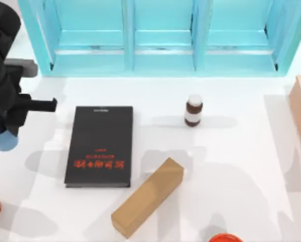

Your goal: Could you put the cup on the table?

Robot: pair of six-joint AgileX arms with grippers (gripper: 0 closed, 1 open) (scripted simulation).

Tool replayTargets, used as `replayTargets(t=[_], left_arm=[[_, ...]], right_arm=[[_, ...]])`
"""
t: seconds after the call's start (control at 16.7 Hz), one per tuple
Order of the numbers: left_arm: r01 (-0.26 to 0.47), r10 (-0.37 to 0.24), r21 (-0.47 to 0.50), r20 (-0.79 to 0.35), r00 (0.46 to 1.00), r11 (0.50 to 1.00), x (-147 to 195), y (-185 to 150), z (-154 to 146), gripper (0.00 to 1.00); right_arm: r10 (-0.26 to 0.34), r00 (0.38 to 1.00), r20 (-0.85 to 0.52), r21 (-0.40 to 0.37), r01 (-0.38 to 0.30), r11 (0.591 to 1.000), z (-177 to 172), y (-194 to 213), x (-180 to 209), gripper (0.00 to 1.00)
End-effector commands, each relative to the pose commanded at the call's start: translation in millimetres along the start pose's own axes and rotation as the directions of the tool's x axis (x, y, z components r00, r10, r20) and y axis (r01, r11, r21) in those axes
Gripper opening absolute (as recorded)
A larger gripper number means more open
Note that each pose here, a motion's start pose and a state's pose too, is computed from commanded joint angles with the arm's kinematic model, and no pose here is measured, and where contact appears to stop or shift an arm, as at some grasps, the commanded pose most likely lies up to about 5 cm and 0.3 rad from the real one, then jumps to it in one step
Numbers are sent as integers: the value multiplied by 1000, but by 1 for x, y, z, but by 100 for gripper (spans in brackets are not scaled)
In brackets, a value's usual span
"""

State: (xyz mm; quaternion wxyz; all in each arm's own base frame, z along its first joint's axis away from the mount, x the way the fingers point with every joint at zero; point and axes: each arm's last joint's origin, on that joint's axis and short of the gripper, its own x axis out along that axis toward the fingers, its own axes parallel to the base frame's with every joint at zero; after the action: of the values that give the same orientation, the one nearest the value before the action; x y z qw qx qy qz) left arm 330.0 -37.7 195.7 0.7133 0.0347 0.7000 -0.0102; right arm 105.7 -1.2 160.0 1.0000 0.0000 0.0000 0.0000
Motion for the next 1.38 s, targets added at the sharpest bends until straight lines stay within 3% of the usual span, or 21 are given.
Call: replayTargets(t=[0.48, 1.26, 1.38], left_arm=[[-17, 16, -43, -16, 1000, 999, 14, 11, -5, 0], [-17, 16, -43, -16, 1000, 999, 14, 11, -5, 98], [-17, 16, -43, -16, 1000, 999, 14, 11, -5, 100]], right_arm=[[0, 1000, 0, 0, 0, 1000, 0, 0, 0, 100], [0, 1000, 0, 0, 0, 1000, 0, 0, 0, 100], [0, 1000, 0, 0, 0, 1000, 0, 0, 0, 100]])
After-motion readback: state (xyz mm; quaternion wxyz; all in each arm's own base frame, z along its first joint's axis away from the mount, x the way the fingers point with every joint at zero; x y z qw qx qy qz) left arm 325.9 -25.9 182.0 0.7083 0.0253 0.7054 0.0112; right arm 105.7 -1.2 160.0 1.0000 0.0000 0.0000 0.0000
